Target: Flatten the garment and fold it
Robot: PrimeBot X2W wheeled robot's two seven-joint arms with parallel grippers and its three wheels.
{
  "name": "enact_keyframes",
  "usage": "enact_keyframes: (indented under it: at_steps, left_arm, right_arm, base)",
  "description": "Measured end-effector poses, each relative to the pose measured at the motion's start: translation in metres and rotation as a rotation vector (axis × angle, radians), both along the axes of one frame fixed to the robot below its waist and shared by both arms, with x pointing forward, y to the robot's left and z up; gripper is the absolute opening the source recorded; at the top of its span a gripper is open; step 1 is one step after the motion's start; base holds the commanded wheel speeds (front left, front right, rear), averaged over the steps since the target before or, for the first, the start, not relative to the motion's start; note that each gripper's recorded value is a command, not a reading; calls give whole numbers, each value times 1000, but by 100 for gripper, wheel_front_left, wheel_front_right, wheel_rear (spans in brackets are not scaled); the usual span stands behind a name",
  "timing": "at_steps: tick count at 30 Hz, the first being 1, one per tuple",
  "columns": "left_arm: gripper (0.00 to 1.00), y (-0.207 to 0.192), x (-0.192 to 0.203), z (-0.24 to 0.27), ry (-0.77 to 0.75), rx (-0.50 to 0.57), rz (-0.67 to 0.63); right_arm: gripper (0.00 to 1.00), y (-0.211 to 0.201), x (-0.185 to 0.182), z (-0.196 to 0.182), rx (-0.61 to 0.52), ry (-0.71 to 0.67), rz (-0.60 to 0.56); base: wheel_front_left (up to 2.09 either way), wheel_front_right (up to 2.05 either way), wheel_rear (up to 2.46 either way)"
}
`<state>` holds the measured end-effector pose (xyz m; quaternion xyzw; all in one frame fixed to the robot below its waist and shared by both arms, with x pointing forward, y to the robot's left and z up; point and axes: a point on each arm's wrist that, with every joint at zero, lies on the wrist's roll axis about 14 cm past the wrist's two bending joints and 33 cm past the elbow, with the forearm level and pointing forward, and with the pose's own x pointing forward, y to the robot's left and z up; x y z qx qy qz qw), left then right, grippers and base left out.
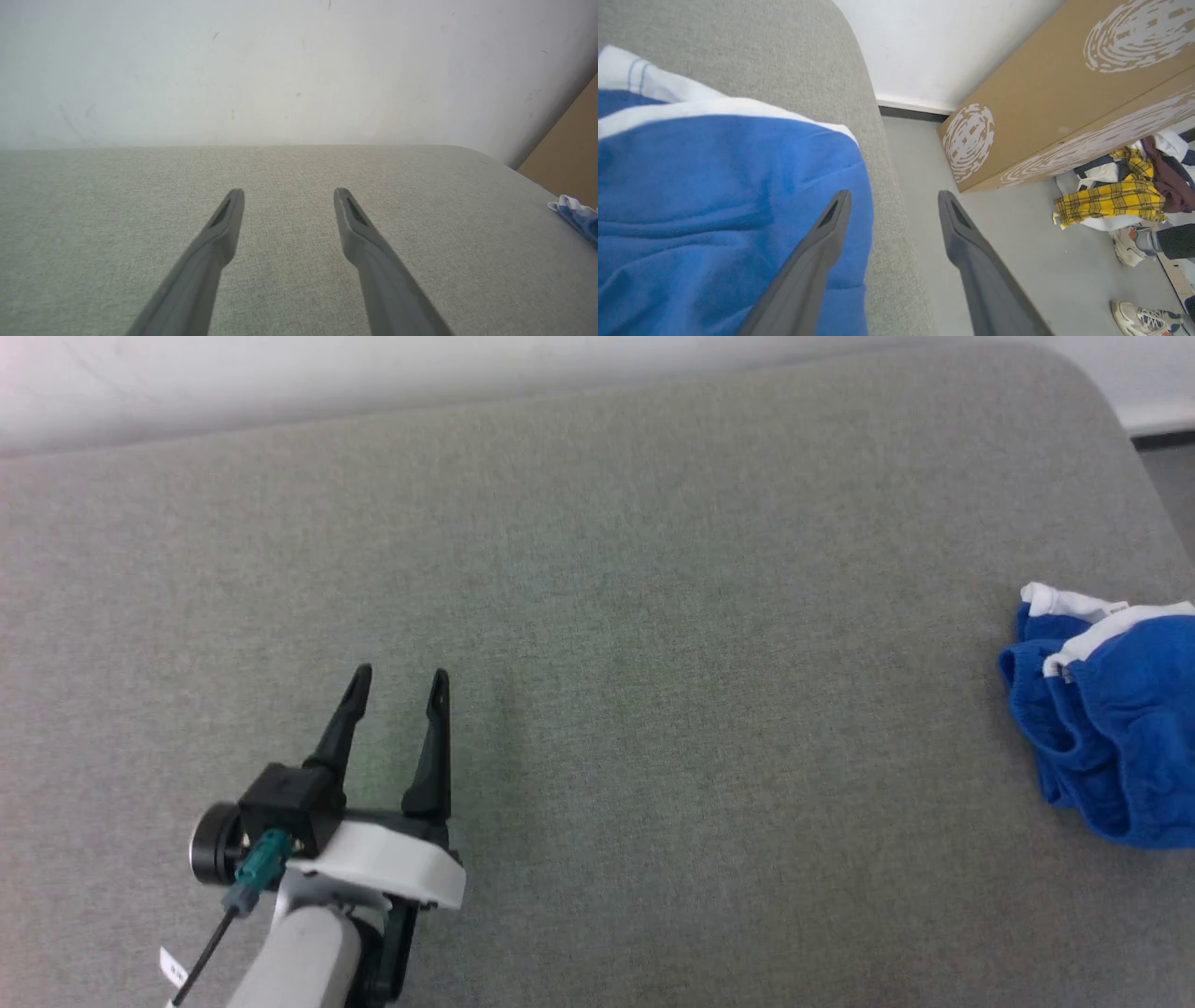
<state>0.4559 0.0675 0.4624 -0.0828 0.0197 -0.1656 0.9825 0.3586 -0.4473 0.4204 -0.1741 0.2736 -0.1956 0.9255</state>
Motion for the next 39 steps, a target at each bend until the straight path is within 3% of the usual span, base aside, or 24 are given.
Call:
enact_keyframes:
  at_steps: [7,14,15,18,22,28,39]
  left_arm:
    - [100,19,-23,15,-15,10,67]
    - [100,40,-38,39,-69,2,132]
    - [100,51,-42,41,-76,8,159]
    - [100,67,-48,47,-92,14,200]
    - [100,89,-56,51,-105,32,250]
    - [100,116,-72,50,-109,98,253]
    - [100,128,-94,42,-84,126,233]
  right_arm:
    - [100,38,-5,13,47,-184,45]
    - [100,132,18,23,186,-322,206]
    - [100,165,29,30,236,-359,269]
    - [100,212,39,41,322,-412,351]
    - [100,257,44,62,415,-492,430]
    - [100,279,35,89,458,-569,484]
    - [100,280,-6,87,505,-537,464]
  base:
    - [0,0,0]
    - [0,0,0]
    - [0,0,0]
    - [0,0,0]
    - [0,0,0]
    - [0,0,0]
    - [0,0,0]
